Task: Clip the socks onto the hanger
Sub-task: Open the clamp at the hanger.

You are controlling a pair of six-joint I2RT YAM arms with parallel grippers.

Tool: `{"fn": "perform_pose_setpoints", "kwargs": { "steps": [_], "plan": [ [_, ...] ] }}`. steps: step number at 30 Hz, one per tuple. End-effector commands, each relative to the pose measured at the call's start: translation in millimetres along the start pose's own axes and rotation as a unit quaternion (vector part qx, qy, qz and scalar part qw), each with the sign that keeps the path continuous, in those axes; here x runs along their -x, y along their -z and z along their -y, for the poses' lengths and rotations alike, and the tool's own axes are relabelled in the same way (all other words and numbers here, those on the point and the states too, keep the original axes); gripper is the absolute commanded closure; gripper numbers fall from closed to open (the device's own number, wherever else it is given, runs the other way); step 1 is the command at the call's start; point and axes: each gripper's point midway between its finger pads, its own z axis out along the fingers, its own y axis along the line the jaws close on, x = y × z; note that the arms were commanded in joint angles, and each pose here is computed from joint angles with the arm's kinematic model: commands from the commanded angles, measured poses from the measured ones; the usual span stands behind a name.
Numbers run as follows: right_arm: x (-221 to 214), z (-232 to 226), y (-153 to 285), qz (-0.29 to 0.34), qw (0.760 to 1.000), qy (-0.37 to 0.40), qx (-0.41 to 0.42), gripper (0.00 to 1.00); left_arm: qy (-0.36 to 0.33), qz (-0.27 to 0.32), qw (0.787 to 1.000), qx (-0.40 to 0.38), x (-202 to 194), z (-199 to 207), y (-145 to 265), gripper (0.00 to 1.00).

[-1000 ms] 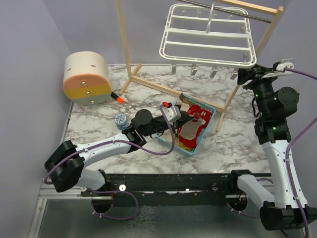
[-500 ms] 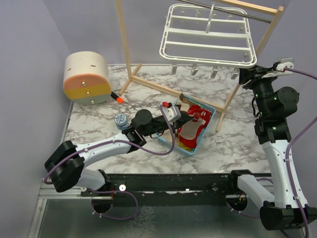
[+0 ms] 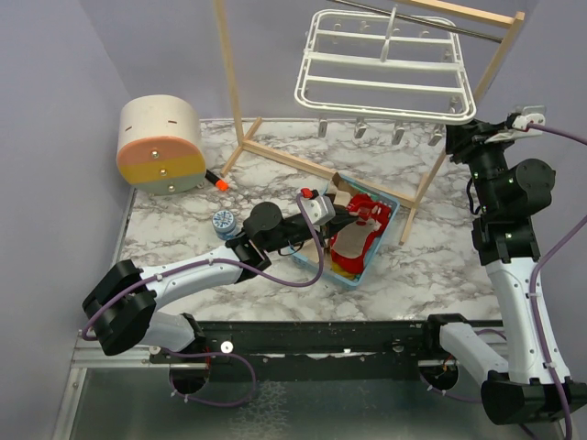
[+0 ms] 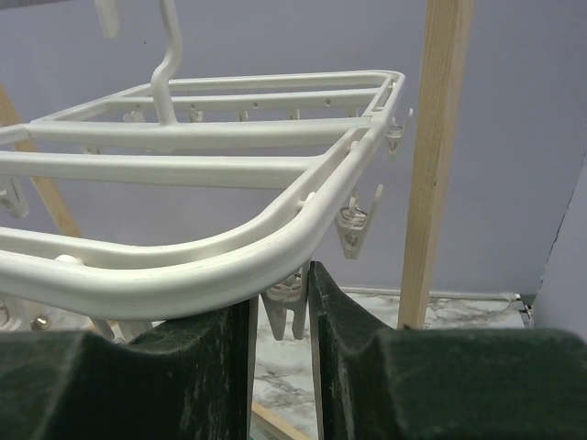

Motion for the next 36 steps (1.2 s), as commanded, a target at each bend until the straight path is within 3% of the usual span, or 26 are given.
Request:
{"fn": "perform_pose_setpoints", "kwargs": {
  "steps": [1,5,20,36],
  "plan": [
    [17,-8,-1,0.016,1.0,-0.002,0.016,0.89,-0.01,0.02,1.0,-0.003,14,3,4,1.0],
    [17,-8,-1,0.013,1.0,-0.009,0.016,0.99,-0.009,0.023,1.0,-0.002,17,2,1,1.0],
    [29,-8,1,-0.001,0.999,-0.051,-0.002,0.99,-0.004,0.07,0.997,0.026,62,-31,-64,1.0],
    [16,-12,15,-0.026,0.998,-0.066,0.002,0.99,0.019,0.092,0.995,0.024,66,-50,-127,1.0]
  ]
}}
